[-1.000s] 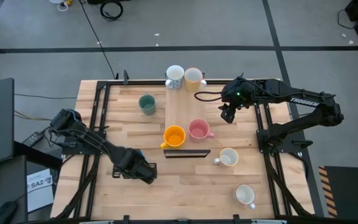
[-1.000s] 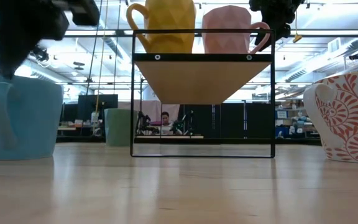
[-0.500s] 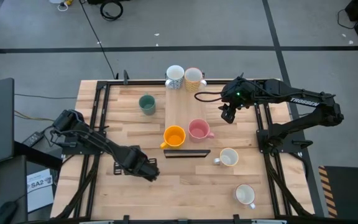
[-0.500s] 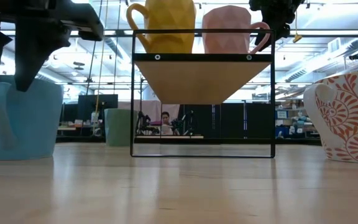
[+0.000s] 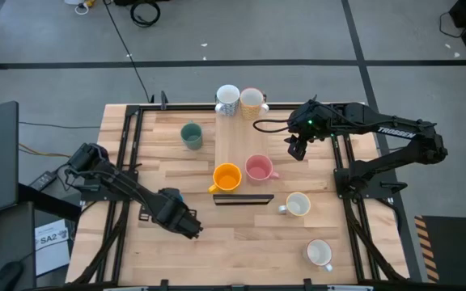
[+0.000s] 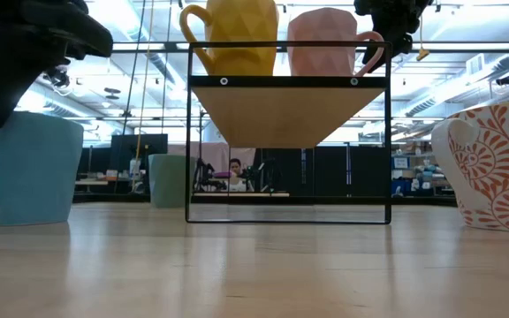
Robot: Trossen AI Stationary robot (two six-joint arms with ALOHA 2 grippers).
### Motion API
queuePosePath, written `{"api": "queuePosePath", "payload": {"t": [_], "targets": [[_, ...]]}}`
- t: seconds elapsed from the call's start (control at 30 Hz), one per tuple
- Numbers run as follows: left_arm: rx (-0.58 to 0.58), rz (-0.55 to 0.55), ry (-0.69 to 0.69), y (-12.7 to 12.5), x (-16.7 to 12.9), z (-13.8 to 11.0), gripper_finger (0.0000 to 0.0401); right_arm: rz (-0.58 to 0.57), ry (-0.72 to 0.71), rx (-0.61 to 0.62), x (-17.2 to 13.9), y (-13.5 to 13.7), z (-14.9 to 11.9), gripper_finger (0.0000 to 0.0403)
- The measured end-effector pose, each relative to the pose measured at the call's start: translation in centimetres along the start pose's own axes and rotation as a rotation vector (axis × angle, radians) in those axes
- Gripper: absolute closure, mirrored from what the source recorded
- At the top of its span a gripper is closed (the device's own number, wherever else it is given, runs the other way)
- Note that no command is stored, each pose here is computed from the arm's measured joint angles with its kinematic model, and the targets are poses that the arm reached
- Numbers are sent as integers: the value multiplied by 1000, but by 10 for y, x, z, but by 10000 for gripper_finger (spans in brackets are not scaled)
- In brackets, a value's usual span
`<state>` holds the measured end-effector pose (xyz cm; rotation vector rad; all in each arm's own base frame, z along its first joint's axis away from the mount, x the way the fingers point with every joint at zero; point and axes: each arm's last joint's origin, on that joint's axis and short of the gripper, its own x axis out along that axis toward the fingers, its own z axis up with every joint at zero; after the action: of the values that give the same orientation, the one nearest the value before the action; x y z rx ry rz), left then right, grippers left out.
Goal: Place coffee mugs
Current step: Put the blue mug on the shelf
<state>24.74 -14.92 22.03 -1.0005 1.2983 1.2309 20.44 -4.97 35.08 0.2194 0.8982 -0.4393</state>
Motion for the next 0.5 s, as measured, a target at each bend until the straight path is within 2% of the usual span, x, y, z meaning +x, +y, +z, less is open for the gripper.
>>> {"api": "queuePosePath", "payload": {"t": [0.17, 0.5], "targets": [[102, -16, -39, 3, 0, -6, 237, 0, 0, 0, 0, 0, 0, 218], [145, -49, -70, 4, 2, -17, 237, 0, 0, 0, 0, 0, 0, 218]]}}
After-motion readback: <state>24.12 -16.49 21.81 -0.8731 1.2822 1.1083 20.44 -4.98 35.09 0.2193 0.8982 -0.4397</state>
